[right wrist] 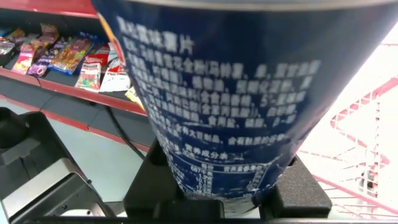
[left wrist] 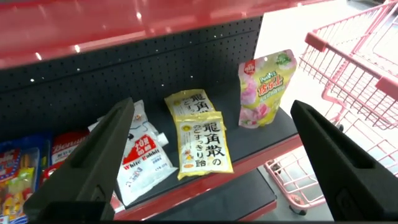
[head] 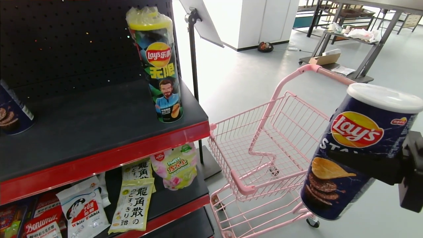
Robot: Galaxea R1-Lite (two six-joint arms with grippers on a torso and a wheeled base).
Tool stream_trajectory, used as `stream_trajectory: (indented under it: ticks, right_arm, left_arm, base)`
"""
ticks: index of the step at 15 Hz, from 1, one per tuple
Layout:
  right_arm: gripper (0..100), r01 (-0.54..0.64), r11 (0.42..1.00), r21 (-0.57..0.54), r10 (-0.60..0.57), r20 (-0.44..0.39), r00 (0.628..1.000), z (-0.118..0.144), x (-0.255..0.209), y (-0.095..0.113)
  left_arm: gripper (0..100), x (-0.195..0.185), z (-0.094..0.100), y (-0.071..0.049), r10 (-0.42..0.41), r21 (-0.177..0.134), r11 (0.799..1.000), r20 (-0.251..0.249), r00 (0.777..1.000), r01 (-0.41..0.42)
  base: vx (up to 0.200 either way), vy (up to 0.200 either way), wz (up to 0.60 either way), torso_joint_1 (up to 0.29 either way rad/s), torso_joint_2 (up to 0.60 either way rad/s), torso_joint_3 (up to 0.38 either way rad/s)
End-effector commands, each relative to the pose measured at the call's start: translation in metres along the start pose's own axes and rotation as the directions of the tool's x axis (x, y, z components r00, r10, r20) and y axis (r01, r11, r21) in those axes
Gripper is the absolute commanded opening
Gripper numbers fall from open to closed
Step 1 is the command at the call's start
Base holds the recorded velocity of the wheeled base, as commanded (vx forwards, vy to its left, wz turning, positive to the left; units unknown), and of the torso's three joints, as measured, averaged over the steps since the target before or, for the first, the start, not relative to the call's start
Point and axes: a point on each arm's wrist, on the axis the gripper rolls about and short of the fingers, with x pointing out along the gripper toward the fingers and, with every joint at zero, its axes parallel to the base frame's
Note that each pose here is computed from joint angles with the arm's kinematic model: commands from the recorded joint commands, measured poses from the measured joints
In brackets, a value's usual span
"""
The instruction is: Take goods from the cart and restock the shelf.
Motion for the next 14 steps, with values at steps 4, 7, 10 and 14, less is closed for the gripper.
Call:
stream_trajectory:
  ticks: [4, 7, 10, 14]
  right_arm:
    - [0, 0.000, 1.000, -0.012, 0.000, -0.009, 1.000, 0.0004, 0.0041, -0.0014]
    - [0, 0.000, 1.000, -0.014, 0.000, -0.014, 1.000, 0.0020, 0.0076, -0.0025]
    - [0, 0.008, 0.999, -0.035, -0.008, -0.023, 1.000, 0.0003, 0.0097, -0.0046]
    - [0, 0.007, 0.999, -0.031, -0.008, -0.035, 0.999, -0.0021, 0.0115, -0.0050]
  left_arm:
    - [100, 0.0001, 0.0000, 0.0000, 0.000, 0.000, 1.000, -0.001, 1.000, 0.000]
    - [100, 0.0001, 0.0000, 0.0000, 0.000, 0.000, 1.000, -0.001, 1.000, 0.000]
    - [100, 0.0001, 0.0000, 0.0000, 0.000, 0.000, 1.000, -0.001, 1.000, 0.000]
    - [100, 0.0001, 0.0000, 0.0000, 0.000, 0.000, 1.000, -0.001, 1.000, 0.000]
  base:
    - [0.000, 0.000, 0.00, 0.196, -0.57, -0.370]
    - [0.000, 0.000, 0.00, 0.229, -0.60, -0.369]
    - [0.000, 0.000, 0.00, 0.141, -0.36, -0.214]
    - [0.000, 0.000, 0.60, 0.013, -0.03, -0.021]
